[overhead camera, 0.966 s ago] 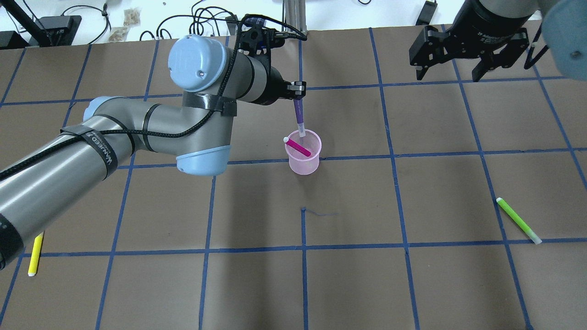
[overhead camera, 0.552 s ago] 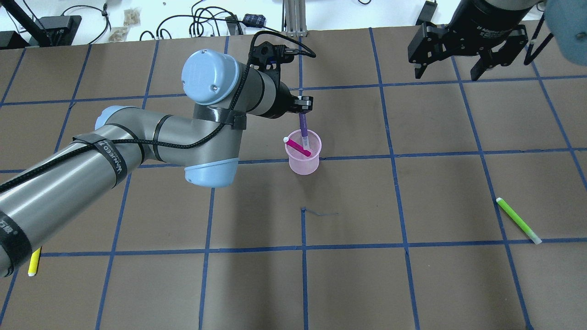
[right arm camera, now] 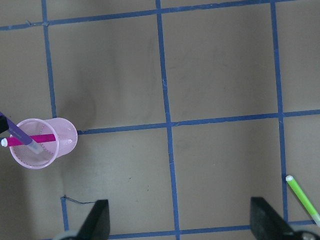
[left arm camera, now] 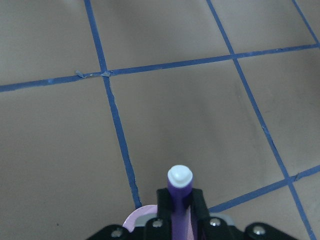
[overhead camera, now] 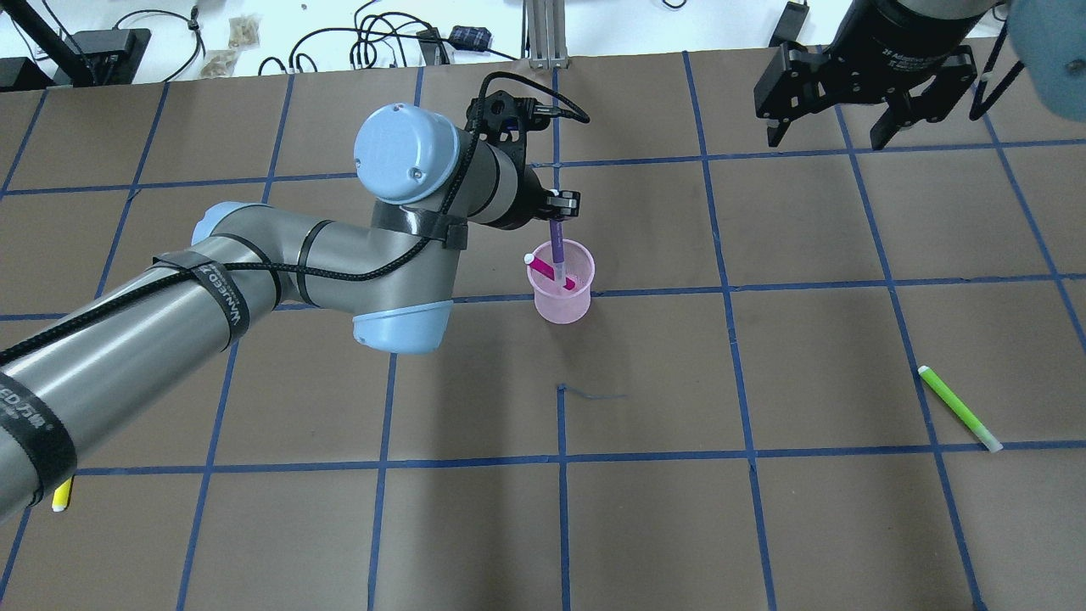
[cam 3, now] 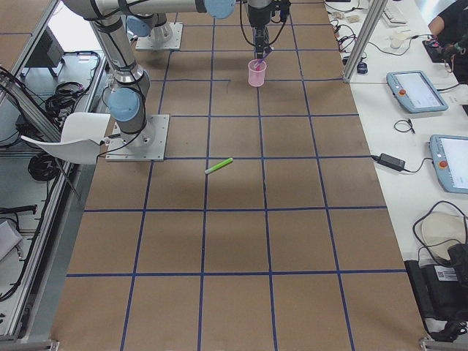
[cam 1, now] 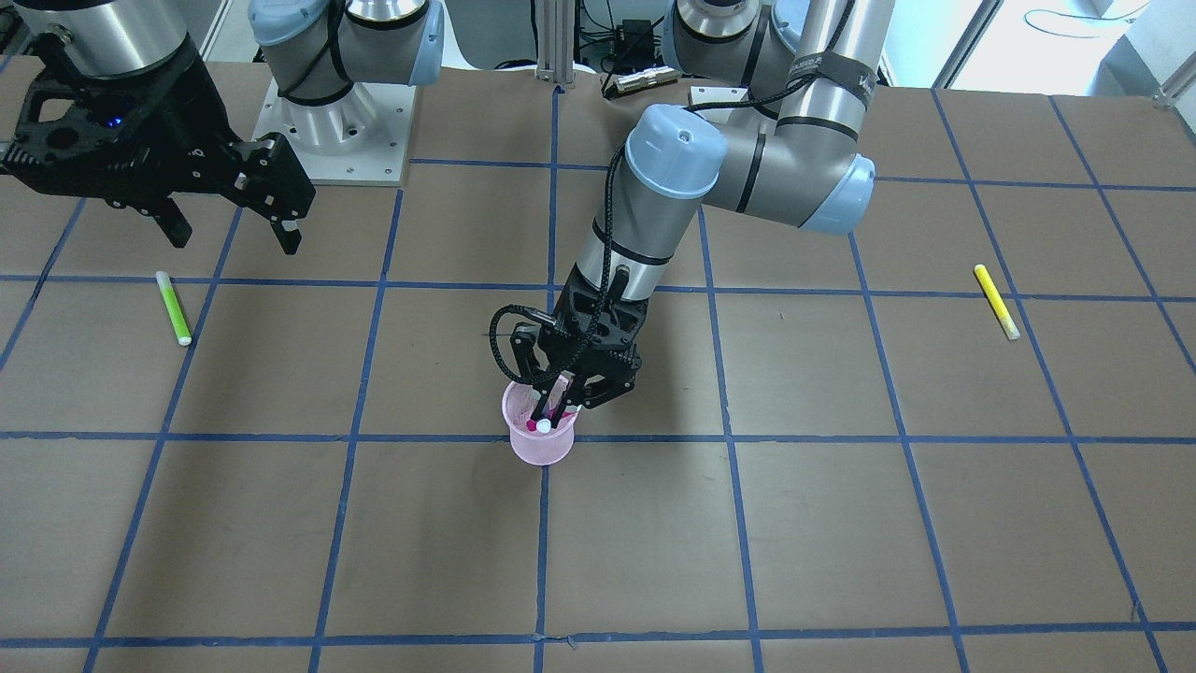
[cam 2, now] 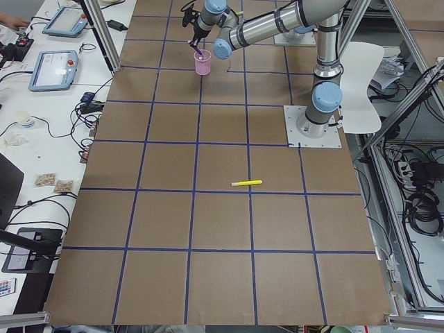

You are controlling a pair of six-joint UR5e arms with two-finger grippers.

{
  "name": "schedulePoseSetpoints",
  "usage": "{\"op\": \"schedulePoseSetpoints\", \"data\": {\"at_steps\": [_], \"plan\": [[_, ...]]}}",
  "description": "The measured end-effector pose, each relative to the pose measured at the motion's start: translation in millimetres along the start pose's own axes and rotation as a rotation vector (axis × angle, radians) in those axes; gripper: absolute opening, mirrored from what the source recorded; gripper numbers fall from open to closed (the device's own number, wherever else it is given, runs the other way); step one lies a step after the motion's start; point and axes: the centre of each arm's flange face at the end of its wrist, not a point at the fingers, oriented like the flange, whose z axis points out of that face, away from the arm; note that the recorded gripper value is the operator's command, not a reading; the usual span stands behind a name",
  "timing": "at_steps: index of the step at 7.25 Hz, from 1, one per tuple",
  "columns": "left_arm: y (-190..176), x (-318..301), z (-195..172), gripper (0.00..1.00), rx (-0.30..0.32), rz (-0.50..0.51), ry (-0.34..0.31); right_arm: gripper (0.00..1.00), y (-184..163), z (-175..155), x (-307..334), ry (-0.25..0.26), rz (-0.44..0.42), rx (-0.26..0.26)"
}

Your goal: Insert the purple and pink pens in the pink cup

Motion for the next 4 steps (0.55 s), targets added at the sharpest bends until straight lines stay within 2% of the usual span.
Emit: {"op": "schedulePoseSetpoints", "data": {"at_steps": [1,3,4], "plan": [[1.8,-0.9,5.4,1.00,-0.008,-0.005,-0.012,1.00,0.6,1.0,0.0,-0.001,0.000,-0.002],[0.0,-0.6,4.2,1.00,-0.005,-0.014,-0.019,1.00,0.9,1.6,0.1,0.000,-0.002,-0.004],[-9.6,-2.8,-7.5,1.00,0.002,-0.017,-0.021,1.00,1.1,1.7,0.1,0.000,-0.002,-0.004]]}}
